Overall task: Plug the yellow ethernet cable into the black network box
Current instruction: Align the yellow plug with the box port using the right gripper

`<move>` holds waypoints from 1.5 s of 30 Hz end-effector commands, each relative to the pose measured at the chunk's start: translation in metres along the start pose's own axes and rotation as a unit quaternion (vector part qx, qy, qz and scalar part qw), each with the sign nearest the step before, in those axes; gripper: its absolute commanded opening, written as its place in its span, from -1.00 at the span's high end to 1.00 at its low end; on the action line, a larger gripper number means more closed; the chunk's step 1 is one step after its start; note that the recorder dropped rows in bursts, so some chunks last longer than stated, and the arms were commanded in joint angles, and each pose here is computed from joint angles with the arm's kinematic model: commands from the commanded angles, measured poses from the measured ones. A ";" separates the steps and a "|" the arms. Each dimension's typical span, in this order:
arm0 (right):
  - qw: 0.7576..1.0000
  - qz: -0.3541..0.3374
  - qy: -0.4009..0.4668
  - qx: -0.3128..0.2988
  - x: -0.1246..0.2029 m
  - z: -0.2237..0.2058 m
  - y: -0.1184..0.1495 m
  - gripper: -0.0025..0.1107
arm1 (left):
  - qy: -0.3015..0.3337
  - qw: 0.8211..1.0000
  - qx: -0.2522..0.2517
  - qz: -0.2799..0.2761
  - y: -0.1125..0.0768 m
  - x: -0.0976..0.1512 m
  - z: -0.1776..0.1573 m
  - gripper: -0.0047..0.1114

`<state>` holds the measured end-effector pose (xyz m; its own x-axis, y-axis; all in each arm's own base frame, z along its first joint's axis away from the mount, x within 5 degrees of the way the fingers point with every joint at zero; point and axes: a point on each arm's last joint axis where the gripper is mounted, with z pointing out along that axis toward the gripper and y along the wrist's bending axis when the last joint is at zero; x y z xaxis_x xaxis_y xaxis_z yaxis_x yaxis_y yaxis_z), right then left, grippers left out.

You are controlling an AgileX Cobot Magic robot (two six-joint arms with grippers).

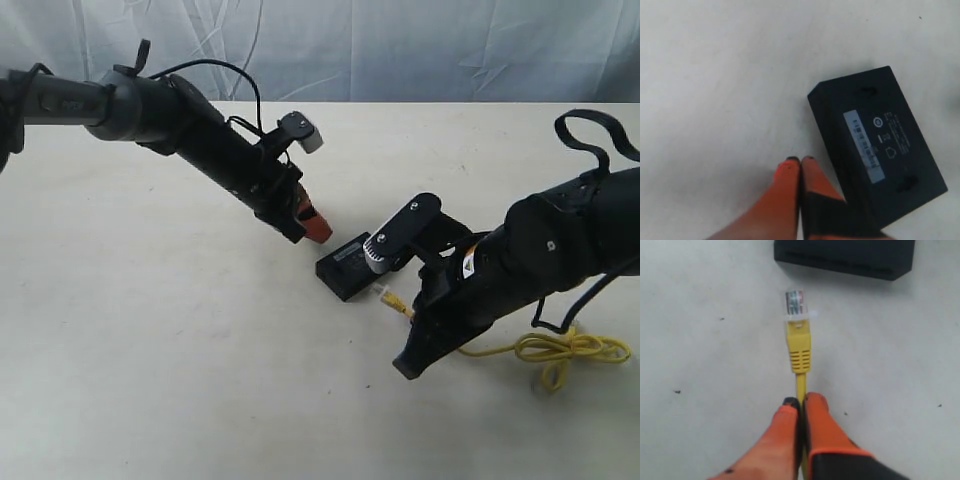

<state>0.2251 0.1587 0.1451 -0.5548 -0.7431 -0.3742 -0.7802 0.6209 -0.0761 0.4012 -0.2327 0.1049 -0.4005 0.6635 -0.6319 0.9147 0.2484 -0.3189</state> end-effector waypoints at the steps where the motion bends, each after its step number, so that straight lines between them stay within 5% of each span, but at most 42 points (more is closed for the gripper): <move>1: 1.000 0.001 -0.003 0.002 0.001 0.010 0.000 0.97 | -0.020 0.999 0.028 -0.012 -0.001 0.003 0.008 0.92; 32: 0.999 0.050 -0.019 0.012 0.000 0.046 -0.003 0.97 | -0.011 0.998 0.062 -0.010 -0.006 0.005 0.008 0.92; 45: 0.998 0.049 0.042 -0.027 -0.014 0.037 -0.003 0.97 | -0.011 0.998 0.067 -0.010 -0.007 0.005 0.008 0.92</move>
<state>0.2431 0.1731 0.1114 -0.6373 -0.6813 -0.3602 -0.7250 0.6885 -0.0196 0.3931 -0.2362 0.0960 -0.4207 0.6478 -0.6352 0.8941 0.1774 -0.4113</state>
